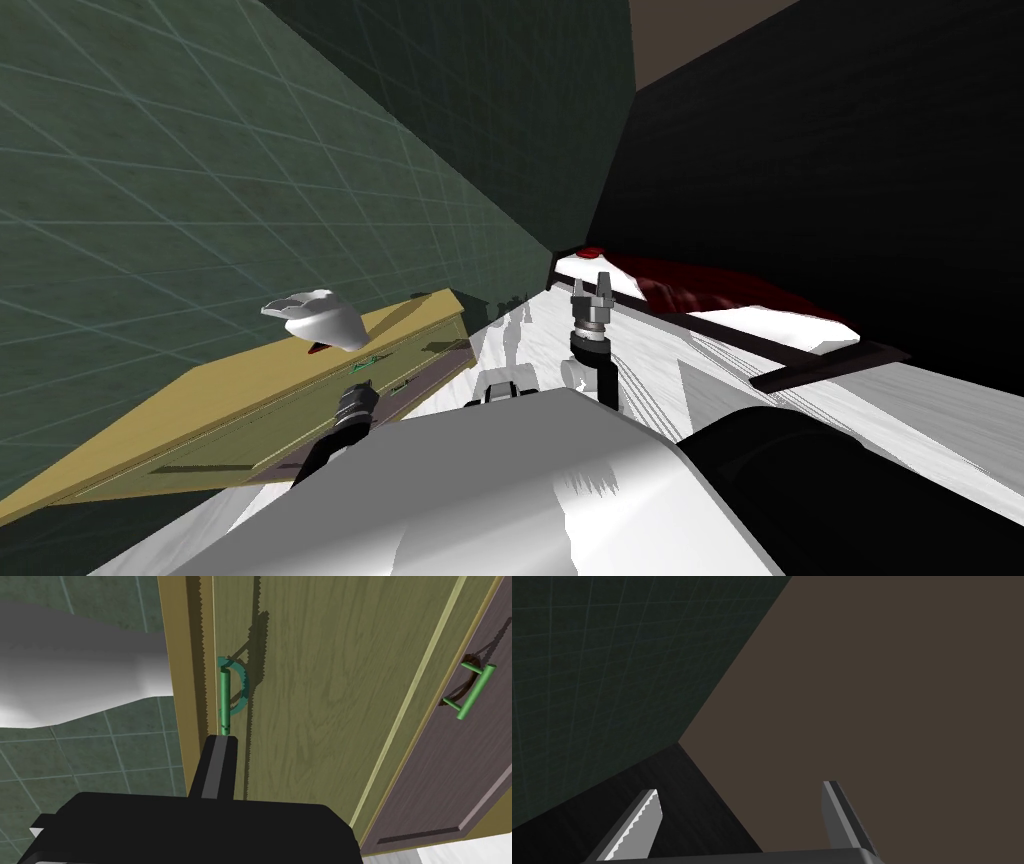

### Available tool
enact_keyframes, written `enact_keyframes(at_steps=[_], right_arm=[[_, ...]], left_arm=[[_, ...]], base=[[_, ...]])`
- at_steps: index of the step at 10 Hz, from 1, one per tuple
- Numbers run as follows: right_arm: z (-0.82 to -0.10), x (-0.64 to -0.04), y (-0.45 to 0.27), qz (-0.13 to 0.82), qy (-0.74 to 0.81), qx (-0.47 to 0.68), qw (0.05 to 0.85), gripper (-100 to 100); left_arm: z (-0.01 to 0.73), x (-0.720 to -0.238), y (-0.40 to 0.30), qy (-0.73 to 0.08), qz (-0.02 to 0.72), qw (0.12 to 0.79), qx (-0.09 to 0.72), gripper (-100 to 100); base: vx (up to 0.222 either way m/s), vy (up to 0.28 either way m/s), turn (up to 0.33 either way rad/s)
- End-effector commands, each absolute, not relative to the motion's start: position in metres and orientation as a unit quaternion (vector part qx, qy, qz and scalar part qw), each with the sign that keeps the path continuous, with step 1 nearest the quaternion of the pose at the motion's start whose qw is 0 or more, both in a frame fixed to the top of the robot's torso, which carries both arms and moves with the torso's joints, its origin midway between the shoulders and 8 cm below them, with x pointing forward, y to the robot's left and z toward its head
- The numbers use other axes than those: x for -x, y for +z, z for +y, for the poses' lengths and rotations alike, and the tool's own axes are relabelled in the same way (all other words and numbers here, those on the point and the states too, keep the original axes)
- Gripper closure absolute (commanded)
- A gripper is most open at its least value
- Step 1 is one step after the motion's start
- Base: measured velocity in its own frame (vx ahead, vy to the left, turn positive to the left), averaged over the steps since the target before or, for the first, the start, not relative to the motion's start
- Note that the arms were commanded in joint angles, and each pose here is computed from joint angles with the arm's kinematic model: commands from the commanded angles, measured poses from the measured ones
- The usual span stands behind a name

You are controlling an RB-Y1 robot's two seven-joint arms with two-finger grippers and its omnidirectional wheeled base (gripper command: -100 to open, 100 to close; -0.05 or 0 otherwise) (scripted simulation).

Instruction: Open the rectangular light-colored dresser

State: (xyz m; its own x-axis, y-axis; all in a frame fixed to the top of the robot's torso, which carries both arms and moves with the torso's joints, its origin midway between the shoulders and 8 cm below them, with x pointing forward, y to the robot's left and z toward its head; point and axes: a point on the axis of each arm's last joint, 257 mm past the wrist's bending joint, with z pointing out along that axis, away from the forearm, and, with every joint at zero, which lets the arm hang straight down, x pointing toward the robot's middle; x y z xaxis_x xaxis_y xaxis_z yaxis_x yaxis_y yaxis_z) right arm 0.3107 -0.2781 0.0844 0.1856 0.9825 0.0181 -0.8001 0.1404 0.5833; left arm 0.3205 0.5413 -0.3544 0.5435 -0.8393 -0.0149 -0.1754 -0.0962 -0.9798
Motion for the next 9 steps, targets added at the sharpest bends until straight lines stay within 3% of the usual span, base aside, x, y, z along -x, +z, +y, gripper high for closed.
enact_keyframes(at_steps=[1,6,7,9], right_arm=[[-0.2782,-0.3106,0.0844,0.189,0.609,-0.241,0.731,0],[-0.2782,-0.3106,0.0844,0.189,0.609,-0.241,0.731,0],[-0.2781,-0.3106,0.0844,0.189,0.609,-0.241,0.731,0],[-0.2781,-0.3106,0.0844,0.189,0.61,-0.241,0.731,0]], left_arm=[[0.5431,-0.3225,-0.3549,-0.296,0.373,0.56,0.678,-100],[0.544,-0.3251,-0.3571,-0.296,0.372,0.56,0.679,-100],[0.5441,-0.3254,-0.3572,-0.296,0.372,0.56,0.679,100],[0.5428,-0.3231,-0.3555,-0.297,0.373,0.559,0.678,100]], base=[[0.12,0.083,-0.014],[0.093,0.067,-0.008],[0.01,0.006,0.0],[-0.097,-0.071,0.009]])
